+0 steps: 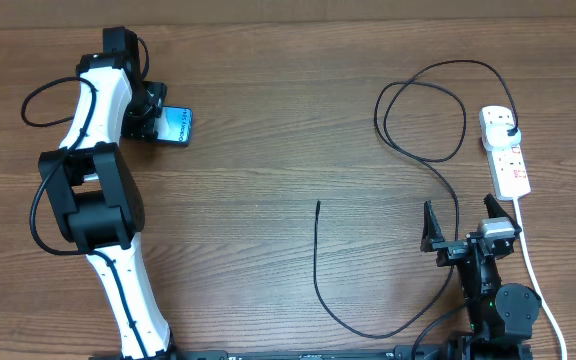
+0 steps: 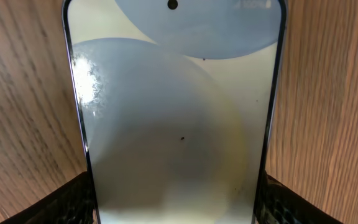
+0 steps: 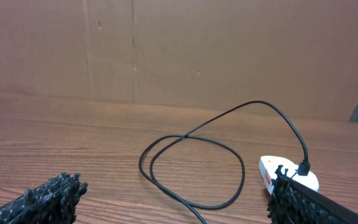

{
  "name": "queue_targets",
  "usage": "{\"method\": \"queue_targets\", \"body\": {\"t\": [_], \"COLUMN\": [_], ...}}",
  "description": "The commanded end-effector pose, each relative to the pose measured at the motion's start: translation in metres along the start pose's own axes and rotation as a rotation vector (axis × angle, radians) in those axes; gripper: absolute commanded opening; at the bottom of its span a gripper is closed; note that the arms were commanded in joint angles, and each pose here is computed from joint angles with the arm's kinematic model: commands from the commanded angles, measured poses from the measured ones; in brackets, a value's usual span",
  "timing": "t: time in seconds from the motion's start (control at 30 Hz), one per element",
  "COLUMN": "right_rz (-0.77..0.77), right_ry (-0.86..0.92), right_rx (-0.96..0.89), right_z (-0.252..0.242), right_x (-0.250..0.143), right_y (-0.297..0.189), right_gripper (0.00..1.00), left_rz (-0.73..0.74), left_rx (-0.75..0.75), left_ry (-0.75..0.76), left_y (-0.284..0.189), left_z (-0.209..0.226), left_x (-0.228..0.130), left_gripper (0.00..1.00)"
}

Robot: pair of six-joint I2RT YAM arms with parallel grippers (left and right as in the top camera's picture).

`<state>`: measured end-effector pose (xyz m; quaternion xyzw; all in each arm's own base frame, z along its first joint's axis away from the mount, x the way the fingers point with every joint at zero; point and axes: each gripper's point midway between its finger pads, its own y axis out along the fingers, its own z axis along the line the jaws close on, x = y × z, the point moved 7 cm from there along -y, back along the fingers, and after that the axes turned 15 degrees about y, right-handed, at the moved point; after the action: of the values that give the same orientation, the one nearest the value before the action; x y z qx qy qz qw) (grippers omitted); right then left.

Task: Plug charger to phone and switch on socket
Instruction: 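Lift the phone with the left gripper and tilt it upright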

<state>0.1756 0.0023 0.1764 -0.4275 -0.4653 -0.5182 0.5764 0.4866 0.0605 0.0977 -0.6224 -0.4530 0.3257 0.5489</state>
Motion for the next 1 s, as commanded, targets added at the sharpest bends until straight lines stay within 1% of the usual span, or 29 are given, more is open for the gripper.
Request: {"method": "queue_targets", "body": {"t": [0.0,0.13,0.57,0.73,0.97], "right_rz": [0.001,0.001,0.001,0.001,0.001], "right_ry": [-0.001,-0.001,-0.001,-0.001,-0.001], "right_rx": [0.009,0.009,0.009,0.009,0.009], "right_z": [0.001,0.001,0.001,0.001,0.001], "right_x": [-0.003,-0.003,-0.003,-0.003,-0.003], "right_y": [0.0,0.0,0.0,0.0,0.0], "right_gripper": [1.0,1.0,1.0,1.0,1.0], "left_rz": [0.027,0.046,0.003,-0.005,0.035], "left_rx": [-0.071,-0.102,-0.196,-0.221,-0.288], "left_ry": [0.06,0.101,0.316,0.378,0.447], "left_y": [-0.006,-0.006,-0.008,-0.009,-0.011], "left_z": [-0.012,-0.018,-0.053,-0.063,-0.074], "left_x": [0.001,-0.003,-0.037,-0.048,-0.063], "left_gripper": [0.04,0.04,0.04,0.04,0.04]}}
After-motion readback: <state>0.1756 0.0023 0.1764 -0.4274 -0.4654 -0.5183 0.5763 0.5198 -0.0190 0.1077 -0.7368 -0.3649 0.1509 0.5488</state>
